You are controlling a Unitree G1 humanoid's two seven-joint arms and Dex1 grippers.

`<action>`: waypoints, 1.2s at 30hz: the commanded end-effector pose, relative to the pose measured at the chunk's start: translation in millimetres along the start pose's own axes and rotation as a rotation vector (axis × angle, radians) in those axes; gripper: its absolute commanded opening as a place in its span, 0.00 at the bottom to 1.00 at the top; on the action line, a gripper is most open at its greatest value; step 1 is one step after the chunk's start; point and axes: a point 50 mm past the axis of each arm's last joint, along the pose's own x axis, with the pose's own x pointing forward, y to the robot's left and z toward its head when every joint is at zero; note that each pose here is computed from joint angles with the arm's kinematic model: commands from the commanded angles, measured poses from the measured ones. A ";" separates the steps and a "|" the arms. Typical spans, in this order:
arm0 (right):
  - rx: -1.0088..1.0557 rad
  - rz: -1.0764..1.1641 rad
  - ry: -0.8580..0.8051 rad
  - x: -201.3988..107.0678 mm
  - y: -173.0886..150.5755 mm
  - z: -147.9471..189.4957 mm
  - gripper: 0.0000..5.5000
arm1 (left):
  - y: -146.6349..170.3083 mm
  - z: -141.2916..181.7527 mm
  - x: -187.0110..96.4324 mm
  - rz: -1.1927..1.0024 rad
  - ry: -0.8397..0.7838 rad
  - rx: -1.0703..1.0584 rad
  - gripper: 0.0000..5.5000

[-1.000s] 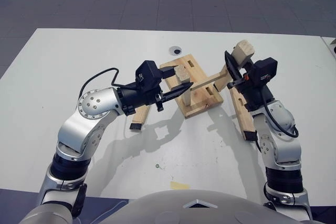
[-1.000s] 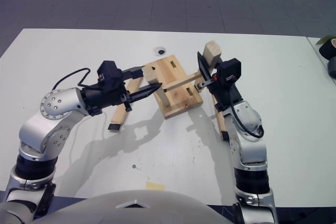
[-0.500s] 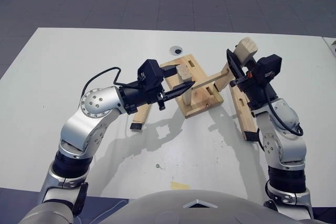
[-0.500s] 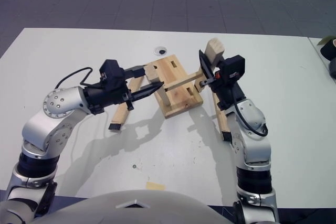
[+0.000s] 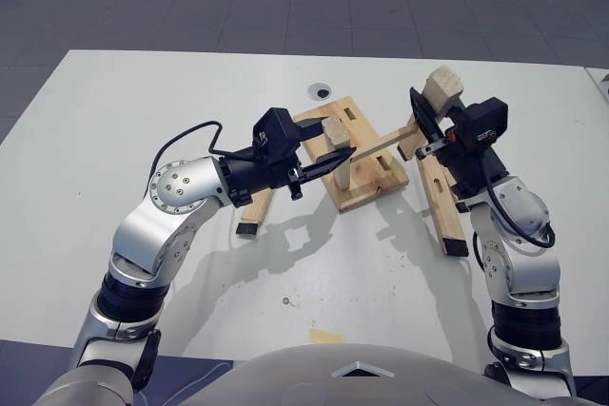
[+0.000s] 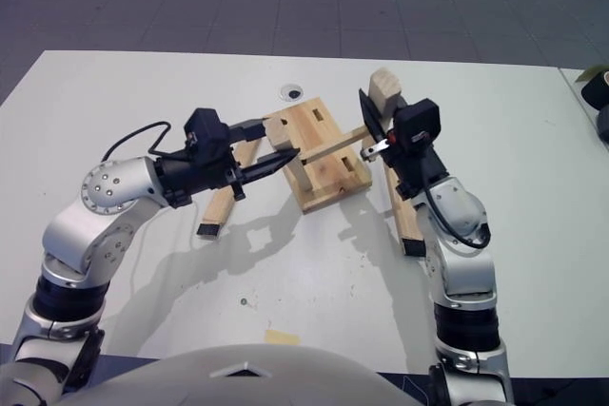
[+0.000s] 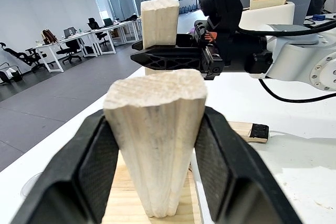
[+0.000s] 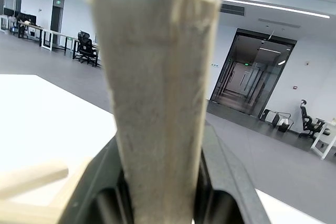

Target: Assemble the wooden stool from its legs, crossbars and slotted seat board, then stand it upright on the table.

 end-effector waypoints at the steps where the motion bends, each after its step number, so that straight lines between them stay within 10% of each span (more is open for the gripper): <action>1: -0.030 0.142 -0.147 8.6 19.6 22.1 0.18 | 6.6 2.5 5.1 -0.021 0.039 0.018 0.37; 21: 0.615 -0.016 -0.115 9.4 7.6 20.3 0.18 | 11.5 -1.2 7.4 -0.007 0.051 0.026 0.37; 36: 0.591 -0.045 0.164 13.2 -8.7 0.0 0.18 | 12.3 -4.7 7.5 -0.002 0.061 0.026 0.37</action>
